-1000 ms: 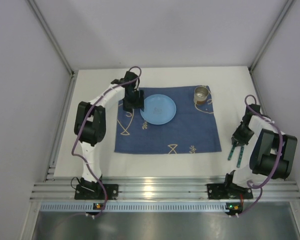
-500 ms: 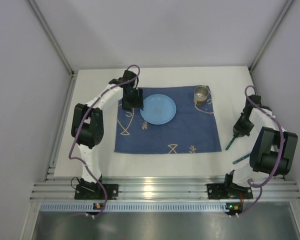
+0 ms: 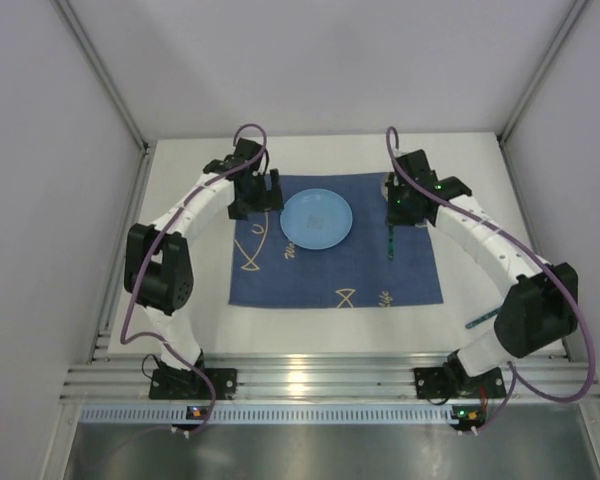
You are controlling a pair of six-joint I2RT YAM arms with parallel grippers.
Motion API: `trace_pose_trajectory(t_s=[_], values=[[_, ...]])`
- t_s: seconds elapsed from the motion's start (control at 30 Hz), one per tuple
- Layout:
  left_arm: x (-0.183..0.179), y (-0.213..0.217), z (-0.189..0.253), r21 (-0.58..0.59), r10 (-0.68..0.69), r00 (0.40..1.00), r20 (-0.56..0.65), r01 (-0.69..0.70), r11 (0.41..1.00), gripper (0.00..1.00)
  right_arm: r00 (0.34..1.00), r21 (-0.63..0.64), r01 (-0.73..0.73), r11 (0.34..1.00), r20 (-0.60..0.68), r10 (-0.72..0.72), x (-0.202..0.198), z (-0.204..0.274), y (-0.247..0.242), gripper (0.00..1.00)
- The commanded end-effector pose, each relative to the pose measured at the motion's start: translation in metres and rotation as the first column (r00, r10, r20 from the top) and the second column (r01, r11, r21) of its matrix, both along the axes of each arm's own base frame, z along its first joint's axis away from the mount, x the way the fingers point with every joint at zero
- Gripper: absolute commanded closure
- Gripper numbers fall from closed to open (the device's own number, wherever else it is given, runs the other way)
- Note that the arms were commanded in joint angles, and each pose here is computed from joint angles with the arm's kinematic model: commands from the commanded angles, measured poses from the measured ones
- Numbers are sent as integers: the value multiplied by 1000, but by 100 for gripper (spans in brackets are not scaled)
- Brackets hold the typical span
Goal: Set the dinner table for one person
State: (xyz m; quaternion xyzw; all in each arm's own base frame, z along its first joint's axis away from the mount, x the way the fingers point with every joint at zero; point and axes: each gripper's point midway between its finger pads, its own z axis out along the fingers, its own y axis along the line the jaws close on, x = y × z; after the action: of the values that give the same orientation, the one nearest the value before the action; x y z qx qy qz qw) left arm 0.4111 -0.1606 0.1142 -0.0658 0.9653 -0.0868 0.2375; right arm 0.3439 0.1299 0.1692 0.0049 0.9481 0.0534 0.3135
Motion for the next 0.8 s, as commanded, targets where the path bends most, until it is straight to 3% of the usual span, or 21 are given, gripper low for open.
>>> trace_pose_trajectory(t_s=[0.0,0.3,0.43,0.47,0.57,0.6,0.7,0.77], values=[[-1,21,33,33,101,990,103,-105,994,2,1000,33,-23,999,-5,23,14,-12,20,100],[-26,39,42,66,135,984,117,-144,987,2,986,55,-48,997,-158,56,44,-88,47,100],[-39,44,40,62,155,981,118,-163,985,2,981,58,-43,997,-185,53,45,-99,49,98],[-44,46,36,65,159,981,109,-167,984,2,981,57,-41,998,-189,51,44,-101,49,94],[-51,49,35,63,168,980,111,-176,982,2,983,67,-36,997,-180,48,45,-96,50,53],[-52,49,35,62,169,979,110,-176,982,2,984,75,-38,996,-170,50,47,-91,51,47],[-53,48,37,51,170,979,113,-177,983,2,990,93,-30,995,-132,43,52,-70,52,35],[-50,47,40,46,170,978,120,-176,983,2,993,103,-27,994,-110,39,52,-54,50,34]])
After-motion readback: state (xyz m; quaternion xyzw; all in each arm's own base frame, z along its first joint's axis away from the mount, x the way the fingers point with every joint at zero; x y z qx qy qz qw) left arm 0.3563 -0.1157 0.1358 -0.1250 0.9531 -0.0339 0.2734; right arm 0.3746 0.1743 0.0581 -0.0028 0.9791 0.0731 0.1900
